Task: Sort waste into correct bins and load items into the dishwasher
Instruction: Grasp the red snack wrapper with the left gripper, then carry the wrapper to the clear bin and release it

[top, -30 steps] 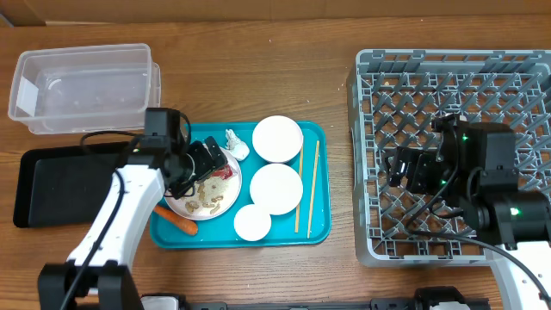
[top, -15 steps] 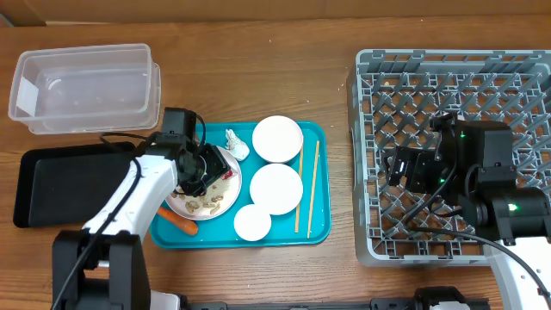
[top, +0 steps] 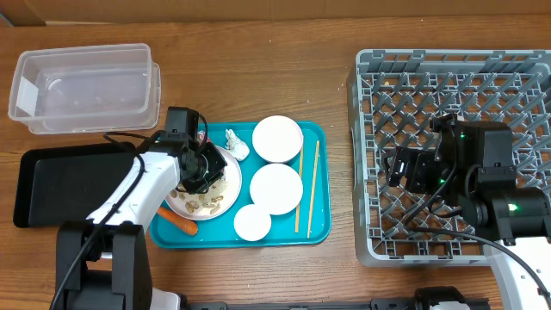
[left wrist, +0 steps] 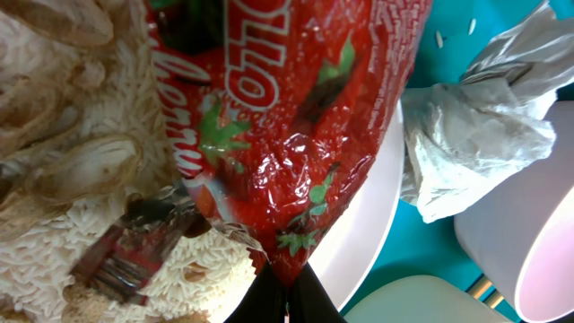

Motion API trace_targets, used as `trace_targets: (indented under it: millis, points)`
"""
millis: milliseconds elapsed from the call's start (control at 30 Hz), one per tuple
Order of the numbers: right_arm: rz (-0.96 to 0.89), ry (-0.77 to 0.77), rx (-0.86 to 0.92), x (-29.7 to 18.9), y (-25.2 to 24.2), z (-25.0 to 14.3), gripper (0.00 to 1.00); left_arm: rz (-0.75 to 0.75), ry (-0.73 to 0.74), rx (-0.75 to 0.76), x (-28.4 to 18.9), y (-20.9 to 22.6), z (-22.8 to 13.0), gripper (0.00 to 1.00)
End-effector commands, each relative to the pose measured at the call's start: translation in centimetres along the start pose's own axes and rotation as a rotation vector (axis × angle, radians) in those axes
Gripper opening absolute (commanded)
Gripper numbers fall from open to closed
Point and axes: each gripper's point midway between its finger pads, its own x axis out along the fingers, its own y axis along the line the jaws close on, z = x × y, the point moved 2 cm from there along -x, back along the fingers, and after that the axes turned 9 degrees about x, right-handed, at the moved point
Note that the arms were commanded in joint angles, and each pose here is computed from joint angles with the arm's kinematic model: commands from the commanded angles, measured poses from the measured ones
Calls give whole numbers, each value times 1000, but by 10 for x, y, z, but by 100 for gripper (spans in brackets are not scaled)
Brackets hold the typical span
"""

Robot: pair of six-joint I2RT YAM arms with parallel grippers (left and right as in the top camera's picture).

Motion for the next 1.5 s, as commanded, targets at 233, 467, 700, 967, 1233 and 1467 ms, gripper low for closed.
trace_targets:
  millis: [233, 467, 700, 967, 1233, 1467]
  points:
    - [5, -25, -5, -6, 3, 6, 100, -2, -9, 66, -38, -24, 15, 4]
    - [-25, -31, -3, -6, -2, 7, 100, 18, -208, 157, -100, -39, 68, 4]
    - [-29, -32, -3, -6, -3, 7, 100, -44, -531, 43, -161, -6, 160, 4]
    - [-27, -35, -4, -6, -2, 8, 100, 79, -755, -41, -181, 37, 214, 4]
    - [-29, -32, -3, -6, -3, 7, 100, 3, -708, 72, -173, 22, 219, 50]
    - [-34, -29, -2, -6, -3, 6, 100, -184, -336, 257, -130, -51, 131, 60]
